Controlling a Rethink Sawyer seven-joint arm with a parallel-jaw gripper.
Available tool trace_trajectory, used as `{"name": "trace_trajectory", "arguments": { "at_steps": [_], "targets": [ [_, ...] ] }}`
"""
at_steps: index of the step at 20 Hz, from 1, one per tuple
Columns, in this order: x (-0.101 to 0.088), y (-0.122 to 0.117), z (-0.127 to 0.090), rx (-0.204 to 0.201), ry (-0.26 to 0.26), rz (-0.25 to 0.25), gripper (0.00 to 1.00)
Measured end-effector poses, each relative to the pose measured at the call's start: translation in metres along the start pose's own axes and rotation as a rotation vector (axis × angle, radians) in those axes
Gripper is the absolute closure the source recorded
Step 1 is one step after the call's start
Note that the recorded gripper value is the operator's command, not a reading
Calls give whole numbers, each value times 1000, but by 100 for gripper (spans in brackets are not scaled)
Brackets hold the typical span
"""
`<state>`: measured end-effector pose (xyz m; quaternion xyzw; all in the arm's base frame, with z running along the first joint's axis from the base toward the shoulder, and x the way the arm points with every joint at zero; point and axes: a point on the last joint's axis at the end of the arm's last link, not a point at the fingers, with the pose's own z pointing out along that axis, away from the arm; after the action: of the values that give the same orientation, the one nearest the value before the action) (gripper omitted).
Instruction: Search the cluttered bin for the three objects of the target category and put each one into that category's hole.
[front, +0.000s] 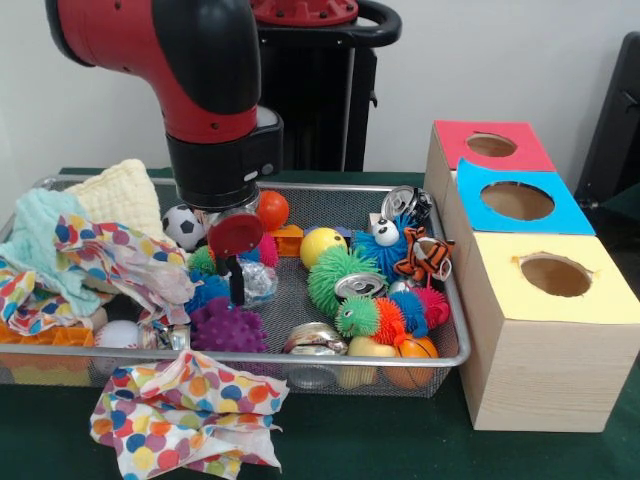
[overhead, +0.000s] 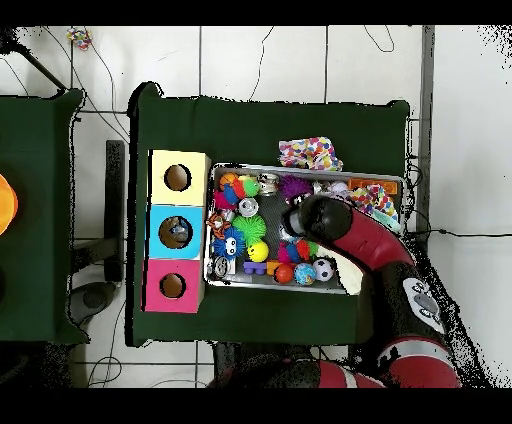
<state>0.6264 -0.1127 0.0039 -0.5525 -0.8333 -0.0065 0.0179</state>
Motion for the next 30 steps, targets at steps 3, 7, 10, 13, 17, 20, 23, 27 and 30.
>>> {"name": "trace_trajectory", "arguments": {
  "at_steps": [3,7,10,13,17,20,23,27,30],
  "targets": [
    [-2,-5,8,7,12,15,0],
    [-6,-10,16,11,30,44,0],
    [-10,-14,21,9,44,68,0],
    [-15,-20,29,7,66,96,0],
    [-19,-27,41,7,101,132,0],
    [-21,-33,46,17,133,156,0],
    [-21,-39,47,38,184,183,0],
    [-17,-47,51,72,266,217,0],
    [-14,-56,54,106,349,248,0]
  ]
}}
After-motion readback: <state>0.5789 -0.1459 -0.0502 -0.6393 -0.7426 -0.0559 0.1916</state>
